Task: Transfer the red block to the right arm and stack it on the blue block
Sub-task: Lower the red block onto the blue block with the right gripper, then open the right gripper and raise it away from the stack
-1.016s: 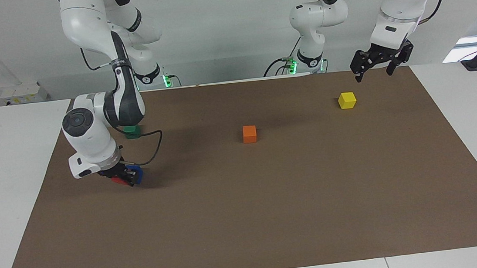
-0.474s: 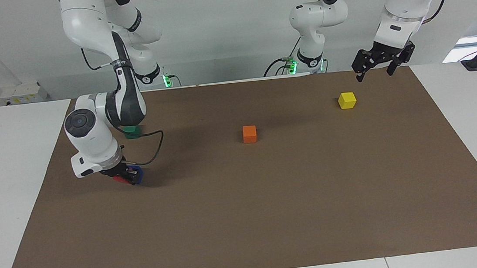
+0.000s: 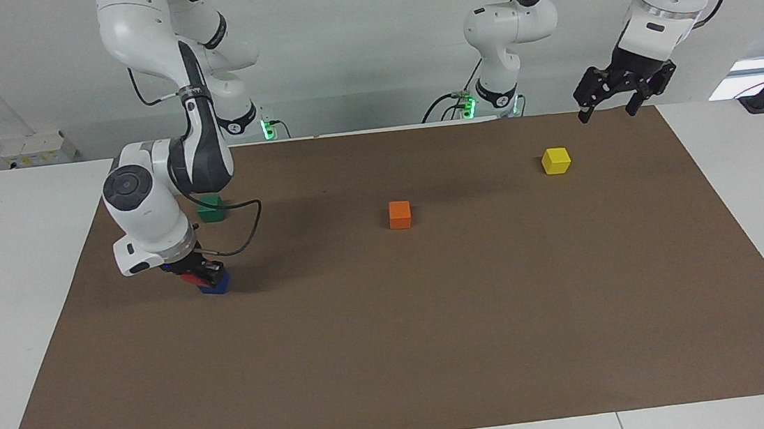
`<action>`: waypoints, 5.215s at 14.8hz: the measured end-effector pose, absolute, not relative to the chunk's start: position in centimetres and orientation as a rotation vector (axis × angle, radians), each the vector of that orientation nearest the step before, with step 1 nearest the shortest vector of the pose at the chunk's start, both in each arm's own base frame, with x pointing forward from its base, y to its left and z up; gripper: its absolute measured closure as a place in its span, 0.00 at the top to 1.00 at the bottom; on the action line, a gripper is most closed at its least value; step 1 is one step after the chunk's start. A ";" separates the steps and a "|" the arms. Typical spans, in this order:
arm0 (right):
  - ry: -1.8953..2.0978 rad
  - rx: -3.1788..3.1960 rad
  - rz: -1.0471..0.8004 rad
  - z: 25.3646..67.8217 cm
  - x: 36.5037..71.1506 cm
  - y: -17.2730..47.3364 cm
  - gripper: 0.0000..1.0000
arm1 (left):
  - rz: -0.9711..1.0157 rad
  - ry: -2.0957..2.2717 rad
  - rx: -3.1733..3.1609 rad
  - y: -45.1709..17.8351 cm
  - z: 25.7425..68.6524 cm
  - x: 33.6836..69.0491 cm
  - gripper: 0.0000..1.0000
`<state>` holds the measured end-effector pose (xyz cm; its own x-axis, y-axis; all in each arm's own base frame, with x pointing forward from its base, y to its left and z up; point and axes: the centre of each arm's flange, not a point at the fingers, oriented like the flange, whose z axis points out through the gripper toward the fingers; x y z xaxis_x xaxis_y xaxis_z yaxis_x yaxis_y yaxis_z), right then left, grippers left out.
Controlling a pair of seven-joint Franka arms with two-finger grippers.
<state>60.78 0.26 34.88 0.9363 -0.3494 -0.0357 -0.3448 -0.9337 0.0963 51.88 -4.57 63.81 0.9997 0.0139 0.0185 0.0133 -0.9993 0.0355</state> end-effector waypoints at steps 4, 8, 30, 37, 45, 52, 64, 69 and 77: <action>-0.537 3.007 -0.072 34.2 60.4 0.3 0.58 | 0.062 0.002 3.116 -4.5 63.8 52.2 1.00; -0.536 3.010 -0.061 33.7 60.0 0.3 0.58 | 0.048 -0.004 3.123 -4.4 63.1 52.8 1.00; -0.534 3.012 -0.055 33.9 59.8 0.4 0.80 | 0.028 -0.021 3.132 -4.8 62.6 52.9 1.00; -0.534 3.013 -0.052 34.0 59.8 0.4 0.80 | 0.027 -0.021 3.132 -4.8 62.6 52.9 1.00; -0.511 3.021 -0.026 34.4 60.1 0.4 0.80 | 0.027 -0.021 3.132 -4.8 62.6 52.9 1.00; -0.439 3.042 0.046 35.0 60.8 0.5 0.80 | 0.027 -0.021 3.132 -4.8 62.6 52.9 1.00; -0.302 3.122 0.190 50.7 59.5 3.1 1.00 | 0.027 -0.021 3.132 -4.8 62.6 52.9 1.00; -0.164 3.122 0.104 58.8 54.1 3.2 1.00 | 0.027 -0.021 3.132 -4.8 62.6 52.9 1.00; -0.073 3.119 -0.052 63.0 52.7 0.0 1.00 | 0.027 -0.021 3.132 -4.8 62.6 52.9 1.00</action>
<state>52.67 0.00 63.04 0.9983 -0.0472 -0.0328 -0.0465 -0.9987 0.0216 52.92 -4.79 62.62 0.9998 -0.0135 0.0170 -0.0136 -0.9999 0.0089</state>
